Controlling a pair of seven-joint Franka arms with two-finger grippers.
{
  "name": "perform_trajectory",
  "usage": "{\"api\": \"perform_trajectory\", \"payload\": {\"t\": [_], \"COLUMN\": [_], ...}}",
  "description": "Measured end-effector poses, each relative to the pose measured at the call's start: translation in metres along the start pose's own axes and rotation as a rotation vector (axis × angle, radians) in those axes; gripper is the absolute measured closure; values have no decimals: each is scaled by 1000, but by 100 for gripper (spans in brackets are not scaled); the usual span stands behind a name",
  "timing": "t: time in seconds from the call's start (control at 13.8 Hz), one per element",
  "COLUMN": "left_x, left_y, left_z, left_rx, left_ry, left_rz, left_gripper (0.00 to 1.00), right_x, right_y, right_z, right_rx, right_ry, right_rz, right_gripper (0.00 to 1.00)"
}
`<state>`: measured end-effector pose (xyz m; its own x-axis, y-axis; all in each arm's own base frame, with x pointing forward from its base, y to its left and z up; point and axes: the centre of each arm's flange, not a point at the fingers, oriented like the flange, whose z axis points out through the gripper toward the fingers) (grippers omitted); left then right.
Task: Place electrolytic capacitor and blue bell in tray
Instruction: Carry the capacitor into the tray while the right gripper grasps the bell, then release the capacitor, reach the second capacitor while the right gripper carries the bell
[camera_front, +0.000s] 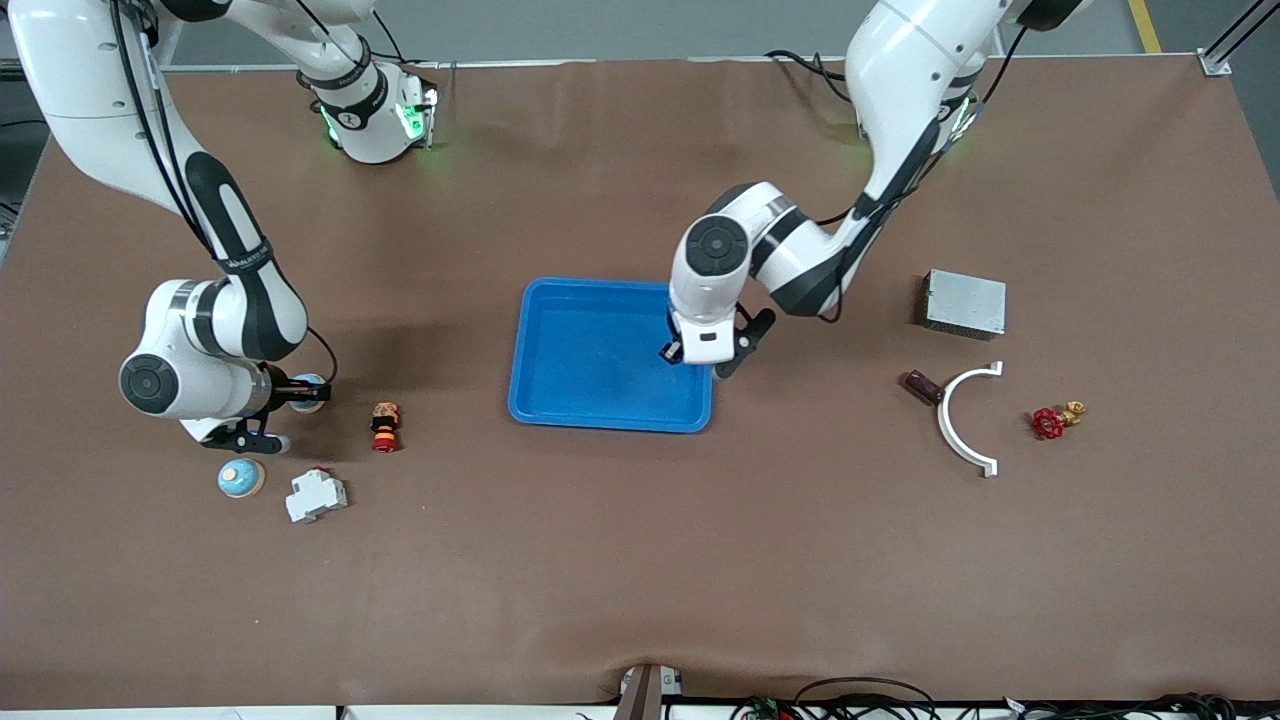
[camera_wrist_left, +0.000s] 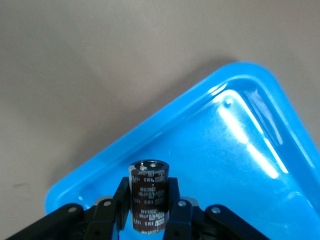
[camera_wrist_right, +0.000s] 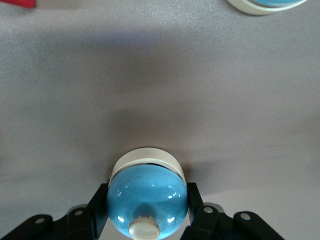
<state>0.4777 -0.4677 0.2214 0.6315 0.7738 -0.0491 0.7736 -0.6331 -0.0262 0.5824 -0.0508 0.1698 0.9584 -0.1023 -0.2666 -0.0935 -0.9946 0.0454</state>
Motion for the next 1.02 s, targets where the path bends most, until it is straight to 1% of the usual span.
{"api": "perform_trajectory", "payload": {"t": [0.15, 0.29, 0.44, 0.51, 0.58, 0.65, 0.73, 0.8, 0.95, 1.02], "left_x": [-18, -22, -19, -19, -18, -15, -9, 0, 32, 51], "left_y": [1, 0, 0, 0, 1, 4, 7, 11, 13, 12], "left_z": [21, 30, 31, 30, 29, 24, 15, -1, -46, -70], "left_rx": [16, 25, 27, 27, 24, 18, 11, 0, -11, -16], "left_ry": [22, 25, 27, 28, 28, 30, 35, 43, 71, 86], "left_rz": [-10, -30, -41, -42, -45, -51, -62, -78, -124, -152], "left_gripper": [67, 66, 51, 40, 31, 22, 11, 2, 0, 0], "right_x": [0, -1, -3, -5, -9, -14, -23, -33, -55, -67], "right_y": [0, -1, -8, -14, -23, -36, -54, -77, -134, -164], "right_z": [0, -2, -22, -42, -64, -87, -108, -124, -145, -150], "right_rx": [0, 0, 3, 5, 7, 7, 3, -7, -23, -19], "right_ry": [0, -12, -33, -45, -54, -58, -59, -60, -55, -55], "right_rz": [0, -2, -10, -9, 0, 16, 41, 72, 133, 153], "right_gripper": [34, 34, 34, 34, 34, 34, 34, 34, 34, 34]}}
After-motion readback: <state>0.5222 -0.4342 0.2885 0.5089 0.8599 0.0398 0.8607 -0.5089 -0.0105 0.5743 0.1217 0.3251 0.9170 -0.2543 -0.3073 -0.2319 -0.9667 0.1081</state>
